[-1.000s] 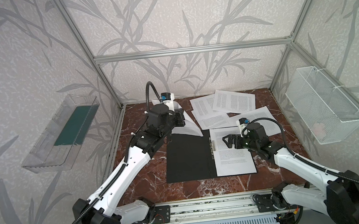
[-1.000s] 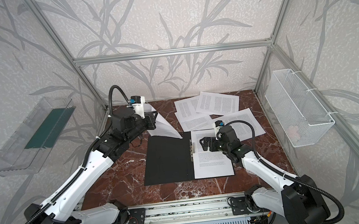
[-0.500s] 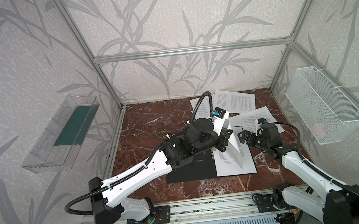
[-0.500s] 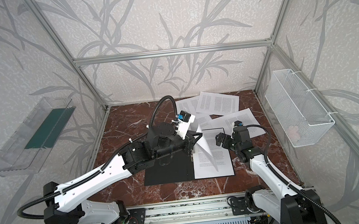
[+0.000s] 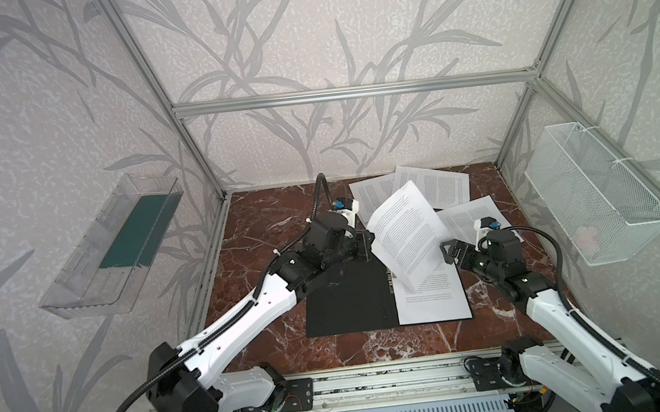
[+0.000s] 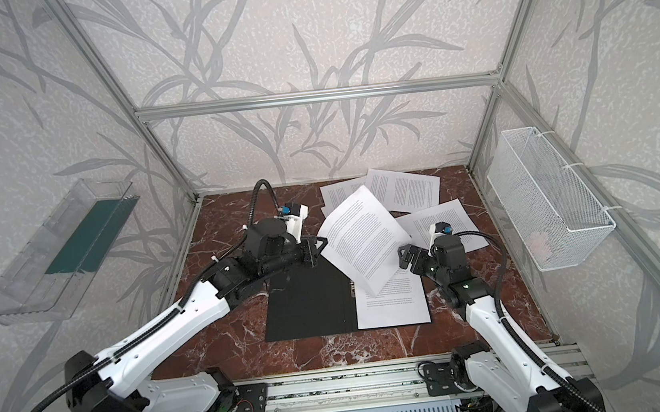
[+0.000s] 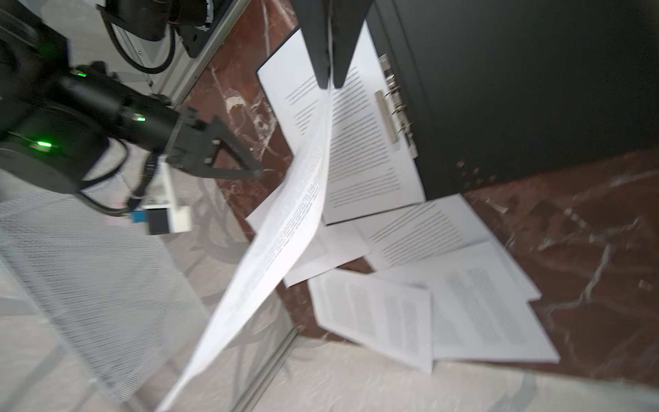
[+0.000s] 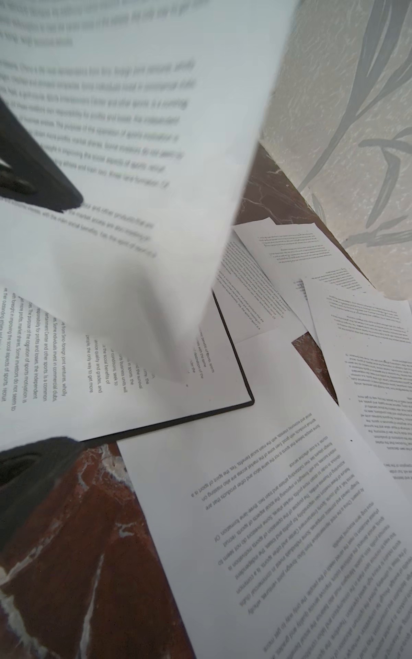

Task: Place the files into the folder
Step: 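Lift the printed sheet with the left gripper and carry it over the folder, then lower the sheet onto the folder while the right gripper grips its edge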

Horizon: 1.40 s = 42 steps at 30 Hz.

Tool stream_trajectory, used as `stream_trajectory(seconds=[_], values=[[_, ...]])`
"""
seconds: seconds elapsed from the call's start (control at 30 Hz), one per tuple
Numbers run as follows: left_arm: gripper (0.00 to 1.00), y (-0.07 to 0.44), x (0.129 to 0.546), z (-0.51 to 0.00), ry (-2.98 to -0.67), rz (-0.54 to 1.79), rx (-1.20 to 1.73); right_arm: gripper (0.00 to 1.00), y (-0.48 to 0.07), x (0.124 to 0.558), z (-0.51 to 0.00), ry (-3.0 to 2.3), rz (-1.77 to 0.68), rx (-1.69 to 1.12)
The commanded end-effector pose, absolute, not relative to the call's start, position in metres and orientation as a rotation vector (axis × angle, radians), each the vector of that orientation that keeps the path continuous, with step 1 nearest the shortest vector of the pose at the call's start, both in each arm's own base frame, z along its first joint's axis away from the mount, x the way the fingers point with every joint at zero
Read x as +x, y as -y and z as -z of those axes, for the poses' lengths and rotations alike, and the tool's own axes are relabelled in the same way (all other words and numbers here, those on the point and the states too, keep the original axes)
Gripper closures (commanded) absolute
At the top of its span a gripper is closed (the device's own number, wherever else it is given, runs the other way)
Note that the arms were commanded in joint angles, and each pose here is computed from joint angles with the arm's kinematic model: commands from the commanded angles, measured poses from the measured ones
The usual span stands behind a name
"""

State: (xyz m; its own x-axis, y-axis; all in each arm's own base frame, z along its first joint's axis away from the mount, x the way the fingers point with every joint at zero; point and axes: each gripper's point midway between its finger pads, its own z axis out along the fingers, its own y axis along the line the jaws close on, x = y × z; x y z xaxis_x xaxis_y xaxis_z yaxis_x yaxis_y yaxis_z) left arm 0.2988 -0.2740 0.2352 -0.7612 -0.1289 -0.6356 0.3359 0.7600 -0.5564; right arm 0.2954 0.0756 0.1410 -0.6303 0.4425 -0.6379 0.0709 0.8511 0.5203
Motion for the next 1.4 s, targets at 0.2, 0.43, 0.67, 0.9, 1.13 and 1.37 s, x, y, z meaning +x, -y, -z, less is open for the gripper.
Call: stream_trajectory(seconds=[0.2,0.43,0.67,0.9,1.13,1.37], values=[[1.00,0.224,0.312,-0.139,-2.610,0.767,0.062,0.01,-0.083,0.294,-0.155,-2.191,-0.615,0.296],[1.00,0.214,0.330,-0.111,-2.731,0.508,0.243,0.01,-0.107,0.300,-0.150,-2.233,-0.731,0.207],[1.00,0.214,0.353,-0.096,-2.654,0.363,0.352,0.01,-0.125,0.306,-0.144,-2.277,-0.775,0.127],[1.00,0.205,0.365,-0.089,-2.557,0.194,0.418,0.01,-0.144,0.317,-0.134,-2.397,-0.821,0.082],[1.00,0.208,0.349,-0.088,-2.441,0.127,0.506,0.01,-0.157,0.319,-0.125,-2.483,-0.770,0.019],[1.00,0.208,0.338,-0.086,-2.382,0.096,0.503,0.01,-0.163,0.333,-0.112,-2.556,-0.706,-0.029]])
